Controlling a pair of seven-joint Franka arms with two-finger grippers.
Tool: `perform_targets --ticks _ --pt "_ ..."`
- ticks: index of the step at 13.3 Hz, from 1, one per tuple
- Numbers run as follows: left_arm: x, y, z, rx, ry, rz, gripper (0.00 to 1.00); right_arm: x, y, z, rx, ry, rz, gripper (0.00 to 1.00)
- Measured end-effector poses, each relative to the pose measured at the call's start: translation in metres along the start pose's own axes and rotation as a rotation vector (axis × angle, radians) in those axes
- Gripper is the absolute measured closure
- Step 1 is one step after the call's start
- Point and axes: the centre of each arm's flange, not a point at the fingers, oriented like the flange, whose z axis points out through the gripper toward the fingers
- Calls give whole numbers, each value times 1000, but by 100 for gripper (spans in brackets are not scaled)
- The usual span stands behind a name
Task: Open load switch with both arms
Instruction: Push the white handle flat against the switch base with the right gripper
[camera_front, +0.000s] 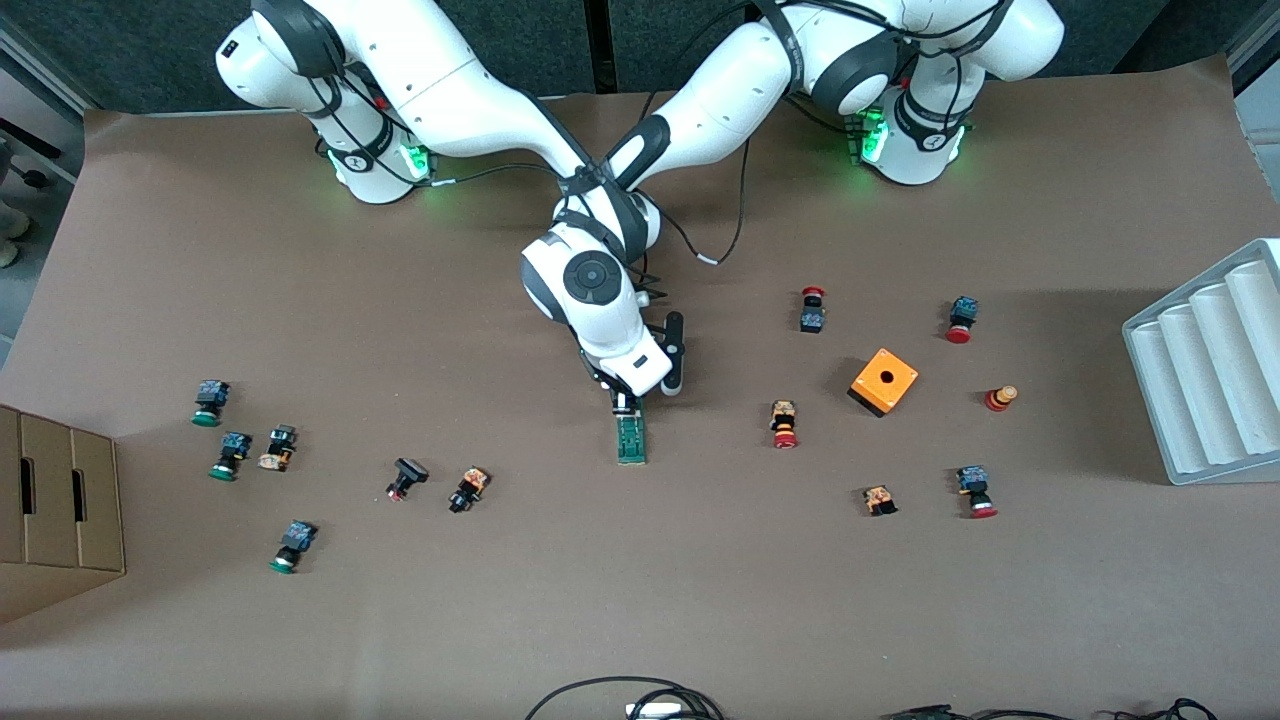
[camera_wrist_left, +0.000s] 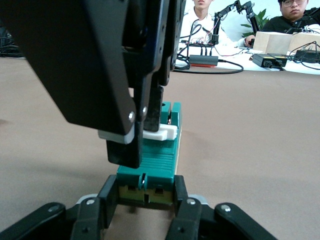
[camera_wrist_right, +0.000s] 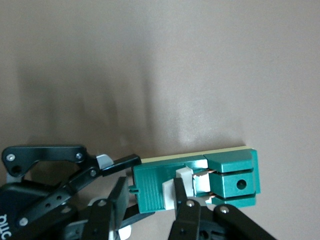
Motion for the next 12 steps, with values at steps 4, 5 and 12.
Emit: perform_targets --ticks 4,5,12 --pt "0 0 0 0 0 0 51 4 -1 -7 -5 8 0 40" --pt "0 0 0 0 0 0 51 5 -1 -10 -7 13 -1 33" --pt "0 0 0 0 0 0 51 10 7 -52 -34 52 10 0"
